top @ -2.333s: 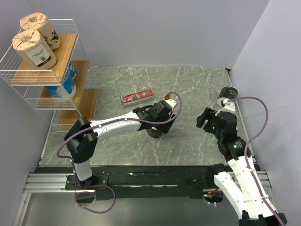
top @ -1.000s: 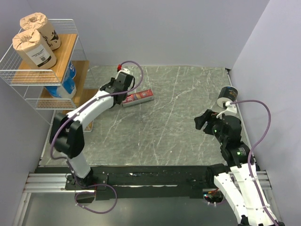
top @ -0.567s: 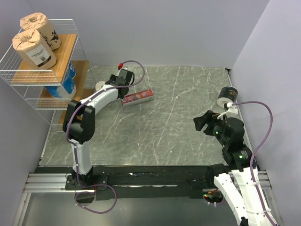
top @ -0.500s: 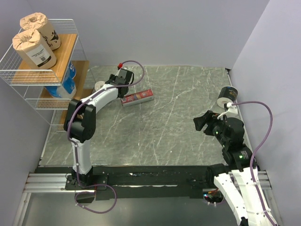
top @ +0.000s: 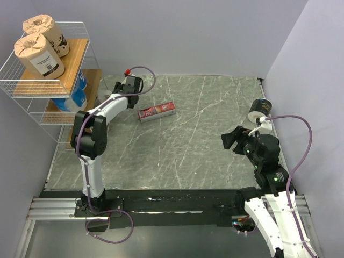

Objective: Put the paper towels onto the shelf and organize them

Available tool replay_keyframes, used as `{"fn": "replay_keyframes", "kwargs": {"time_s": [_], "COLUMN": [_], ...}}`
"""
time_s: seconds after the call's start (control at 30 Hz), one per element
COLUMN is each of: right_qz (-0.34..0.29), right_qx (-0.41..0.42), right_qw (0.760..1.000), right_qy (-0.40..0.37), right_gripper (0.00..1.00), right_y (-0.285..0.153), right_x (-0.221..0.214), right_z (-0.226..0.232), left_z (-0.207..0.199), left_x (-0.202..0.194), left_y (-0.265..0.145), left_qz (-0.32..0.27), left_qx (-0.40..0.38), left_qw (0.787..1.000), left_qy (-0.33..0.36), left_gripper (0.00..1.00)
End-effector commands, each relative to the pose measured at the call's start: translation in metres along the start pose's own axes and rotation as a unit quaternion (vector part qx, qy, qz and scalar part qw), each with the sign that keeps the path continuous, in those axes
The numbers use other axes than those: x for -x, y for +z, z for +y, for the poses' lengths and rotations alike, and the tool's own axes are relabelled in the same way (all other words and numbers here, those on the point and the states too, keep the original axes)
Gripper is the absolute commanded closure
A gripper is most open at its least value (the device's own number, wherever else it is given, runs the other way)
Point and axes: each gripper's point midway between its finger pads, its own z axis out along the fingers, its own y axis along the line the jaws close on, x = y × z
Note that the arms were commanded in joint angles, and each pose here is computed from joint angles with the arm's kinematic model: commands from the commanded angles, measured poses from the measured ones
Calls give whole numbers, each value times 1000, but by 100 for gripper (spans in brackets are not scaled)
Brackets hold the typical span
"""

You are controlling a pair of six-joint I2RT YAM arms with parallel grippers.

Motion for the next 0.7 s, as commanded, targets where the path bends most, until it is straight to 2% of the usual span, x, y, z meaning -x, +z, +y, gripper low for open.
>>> {"fn": "replay_keyframes", "kwargs": {"time_s": [0.0,0.33,0.5,0.67], "right_qz": [-32,-33,-30,-29], "right_qx": [23,18,24,25], "right_qw": [999,999,999,999], "right_qy": [-2,-8,-7,-8], "right_gripper": [18,18,18,18], "right_y": [-9,-11,-11,-11], "right_x": [22,25,24,22], "right_z": [14,13,15,15], "left_z": [30,43,46,29], "left_x": [22,20,25,43], "left_y": [6,18,10,-14], "left_qz": [-20,-8,-13,-46], "left_qx": [48,69,71,17], "left_qw": [999,997,997,998], "left_qy": [-16,-16,-32,-36], "left_gripper": [59,36,36,38]}}
